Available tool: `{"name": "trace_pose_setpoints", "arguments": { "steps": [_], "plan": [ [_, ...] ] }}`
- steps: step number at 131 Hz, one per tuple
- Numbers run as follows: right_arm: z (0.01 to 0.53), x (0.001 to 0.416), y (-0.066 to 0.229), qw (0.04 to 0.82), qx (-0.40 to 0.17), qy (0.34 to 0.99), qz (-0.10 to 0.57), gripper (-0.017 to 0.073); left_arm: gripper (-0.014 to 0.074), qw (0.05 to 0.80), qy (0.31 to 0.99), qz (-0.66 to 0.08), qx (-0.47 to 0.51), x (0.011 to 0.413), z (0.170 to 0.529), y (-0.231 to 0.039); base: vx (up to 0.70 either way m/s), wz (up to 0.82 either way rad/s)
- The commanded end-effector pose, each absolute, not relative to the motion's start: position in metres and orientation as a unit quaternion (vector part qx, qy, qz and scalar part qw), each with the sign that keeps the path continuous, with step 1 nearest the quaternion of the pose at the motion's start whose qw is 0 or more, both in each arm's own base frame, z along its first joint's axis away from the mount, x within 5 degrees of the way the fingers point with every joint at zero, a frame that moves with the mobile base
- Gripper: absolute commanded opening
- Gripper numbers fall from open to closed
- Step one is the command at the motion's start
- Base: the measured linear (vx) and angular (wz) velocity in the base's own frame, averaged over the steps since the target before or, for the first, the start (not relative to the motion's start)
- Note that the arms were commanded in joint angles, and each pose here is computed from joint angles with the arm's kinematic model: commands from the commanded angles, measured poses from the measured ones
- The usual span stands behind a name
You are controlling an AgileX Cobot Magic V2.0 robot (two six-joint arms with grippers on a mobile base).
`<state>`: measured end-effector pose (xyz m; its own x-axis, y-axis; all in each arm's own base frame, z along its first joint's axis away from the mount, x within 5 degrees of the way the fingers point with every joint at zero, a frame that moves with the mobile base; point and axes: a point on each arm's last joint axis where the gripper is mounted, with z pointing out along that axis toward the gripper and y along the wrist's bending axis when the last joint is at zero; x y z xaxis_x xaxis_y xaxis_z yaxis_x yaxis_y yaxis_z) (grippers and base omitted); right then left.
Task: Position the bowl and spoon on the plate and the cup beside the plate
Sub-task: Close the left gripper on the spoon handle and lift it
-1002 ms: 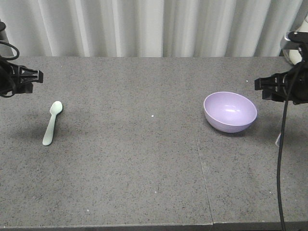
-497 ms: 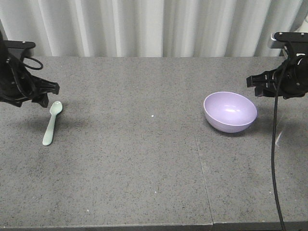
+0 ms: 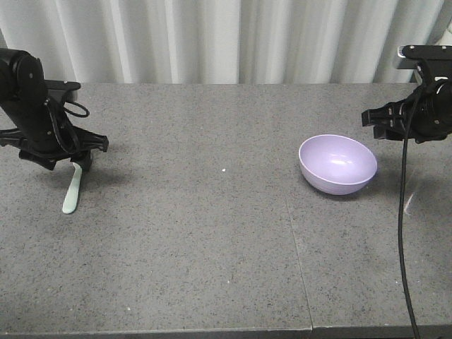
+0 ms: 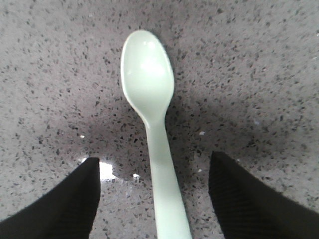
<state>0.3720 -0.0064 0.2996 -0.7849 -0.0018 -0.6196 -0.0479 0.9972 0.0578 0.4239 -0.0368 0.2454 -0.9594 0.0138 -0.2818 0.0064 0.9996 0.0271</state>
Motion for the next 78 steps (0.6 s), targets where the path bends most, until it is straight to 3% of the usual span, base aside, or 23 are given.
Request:
{"name": "trace_pose_setpoints", "arguments": {
  "steps": [1, 78],
  "plan": [
    [0.328, 0.371, -0.009, 0.387, -0.012, 0.922, 0.03, 0.0351, 0.0461, 0.188, 0.982, 0.006, 0.007, 0.424, 0.271, -0.04, 0.0, 0.0],
    [0.328, 0.371, -0.009, 0.387, -0.012, 0.922, 0.029, 0.0351, 0.0405, 0.163, 0.987, 0.002, -0.012, 0.443, 0.252, -0.043, 0.0, 0.0]
  ]
}}
